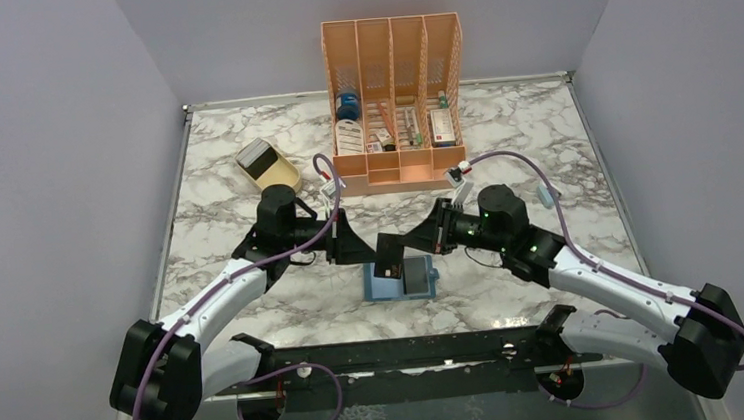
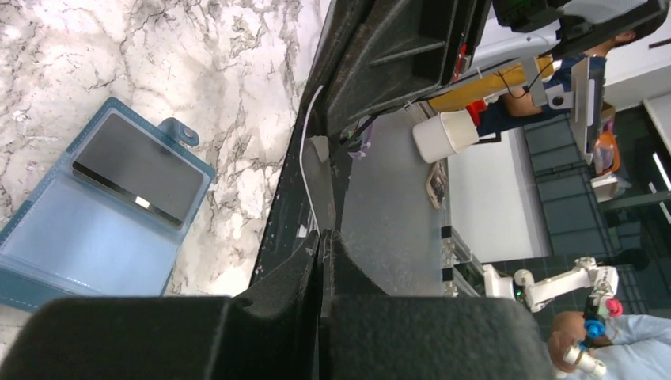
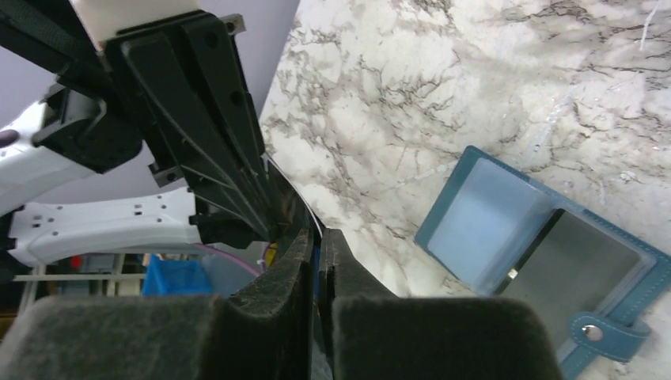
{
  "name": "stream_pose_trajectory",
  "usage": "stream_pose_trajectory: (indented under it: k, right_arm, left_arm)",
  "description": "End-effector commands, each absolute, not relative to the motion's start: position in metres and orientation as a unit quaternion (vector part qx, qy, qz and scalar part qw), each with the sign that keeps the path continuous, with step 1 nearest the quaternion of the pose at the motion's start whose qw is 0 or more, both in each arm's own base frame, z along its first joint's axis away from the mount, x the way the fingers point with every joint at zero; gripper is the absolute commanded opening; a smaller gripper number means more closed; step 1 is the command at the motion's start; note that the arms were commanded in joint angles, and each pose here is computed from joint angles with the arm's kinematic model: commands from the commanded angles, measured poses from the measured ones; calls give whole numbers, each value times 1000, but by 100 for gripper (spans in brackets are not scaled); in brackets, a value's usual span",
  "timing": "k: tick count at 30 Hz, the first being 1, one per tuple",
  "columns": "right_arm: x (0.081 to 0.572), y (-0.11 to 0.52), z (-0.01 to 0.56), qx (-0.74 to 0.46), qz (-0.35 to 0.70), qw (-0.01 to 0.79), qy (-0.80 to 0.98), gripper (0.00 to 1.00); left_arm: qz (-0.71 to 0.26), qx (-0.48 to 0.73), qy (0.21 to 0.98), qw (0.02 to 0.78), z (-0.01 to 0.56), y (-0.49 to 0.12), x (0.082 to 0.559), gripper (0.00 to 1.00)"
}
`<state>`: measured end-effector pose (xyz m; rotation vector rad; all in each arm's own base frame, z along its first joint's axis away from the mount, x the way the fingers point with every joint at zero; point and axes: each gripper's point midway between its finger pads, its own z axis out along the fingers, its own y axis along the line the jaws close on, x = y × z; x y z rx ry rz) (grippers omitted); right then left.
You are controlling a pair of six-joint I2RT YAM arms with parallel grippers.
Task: Put the credit cards into the card holder
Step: Pick up the credit card from the storage box, then insert the credit card into the card holder.
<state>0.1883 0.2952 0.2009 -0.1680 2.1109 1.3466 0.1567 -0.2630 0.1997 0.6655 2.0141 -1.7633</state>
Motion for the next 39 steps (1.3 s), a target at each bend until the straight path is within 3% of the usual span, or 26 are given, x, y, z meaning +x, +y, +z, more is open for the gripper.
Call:
stream_pose_trajectory:
  k: [1, 4, 6, 14, 17, 23, 32, 39]
  right_arm:
    - [181, 296, 212, -90, 531, 328, 776, 1]
    - [180, 296, 212, -93, 531, 328, 776, 1]
    - [180, 296, 210, -94, 529, 328, 777, 1]
    - [190, 280, 177, -74, 464, 335, 816, 1]
    - [190, 276, 160, -67, 445, 324, 832, 1]
    - [193, 273, 132, -53, 416, 303, 855, 1]
    - [203, 280, 106, -67, 387, 280, 876, 1]
    - [211, 275, 96, -66, 362, 282, 886, 1]
  left_arm:
    - [-632, 250, 702, 212, 216, -267, 163, 9]
    - [-628, 239, 709, 213, 214, -268, 168, 32]
    - [-620, 232, 718, 214, 211, -268, 172, 40]
    - [-511, 185, 802, 246, 167, -255, 202, 45]
    - [-487, 162, 826, 233, 148, -250, 206, 42]
    - [-458, 126, 858, 194, 109, -245, 207, 18]
    - [-439, 83, 883, 144, 63, -247, 202, 1]
    - [-403, 63, 905, 122, 33, -238, 197, 0]
